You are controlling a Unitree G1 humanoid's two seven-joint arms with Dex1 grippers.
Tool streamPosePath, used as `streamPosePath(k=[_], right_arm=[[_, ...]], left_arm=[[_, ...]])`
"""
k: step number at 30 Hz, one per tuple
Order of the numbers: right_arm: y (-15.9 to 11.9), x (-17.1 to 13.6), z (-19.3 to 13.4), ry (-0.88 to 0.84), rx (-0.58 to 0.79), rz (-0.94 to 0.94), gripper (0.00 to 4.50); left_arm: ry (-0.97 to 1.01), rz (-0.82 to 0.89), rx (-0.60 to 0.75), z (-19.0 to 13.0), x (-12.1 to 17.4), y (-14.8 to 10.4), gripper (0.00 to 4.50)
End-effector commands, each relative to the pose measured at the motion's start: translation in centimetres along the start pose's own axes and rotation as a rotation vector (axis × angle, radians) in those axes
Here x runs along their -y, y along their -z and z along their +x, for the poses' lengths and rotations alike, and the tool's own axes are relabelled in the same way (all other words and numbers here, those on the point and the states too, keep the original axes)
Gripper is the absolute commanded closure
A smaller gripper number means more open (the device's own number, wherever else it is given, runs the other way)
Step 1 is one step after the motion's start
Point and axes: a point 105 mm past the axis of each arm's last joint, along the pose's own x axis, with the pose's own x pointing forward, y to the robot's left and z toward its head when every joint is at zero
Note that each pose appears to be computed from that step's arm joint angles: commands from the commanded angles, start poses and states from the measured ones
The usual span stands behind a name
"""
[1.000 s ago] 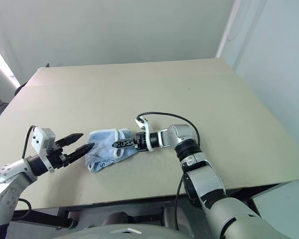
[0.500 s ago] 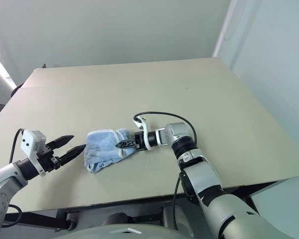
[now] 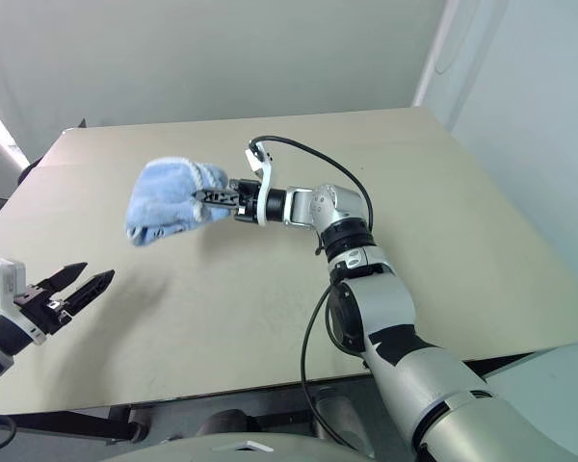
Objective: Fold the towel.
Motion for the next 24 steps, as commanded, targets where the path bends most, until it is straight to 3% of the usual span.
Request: streamPosePath(k=[1, 5, 9, 18, 24], right_arm=[[-0.2, 2.1, 0.4, 0.125, 0.077, 0.012, 4.48], [2.1, 5.7, -0.1, 0.332, 0.082, 0.069, 4.48], [3.0, 7.0, -0.6, 0.393, 0.09, 0.126, 3.34], [2.5, 6.1, -0.6, 0.341, 0.054, 0.124, 0.07], [0.2, 5.6, -2.6, 0.3, 0.028, 0.014, 0.02]], left_arm=[[0.004, 0.054, 0.051, 0.0, 0.5, -1.6, 0.89], [0.004, 0.057, 0.05, -0.2, 0.9, -1.4, 0.89], [0.002, 0.054, 0.051, -0.4, 1.1, -1.3, 0.89], [0.008, 0.058, 0.04, -0.5, 1.0, -1.4, 0.89], [0.032, 0.059, 0.036, -0.1, 1.0, -1.6, 0.89]])
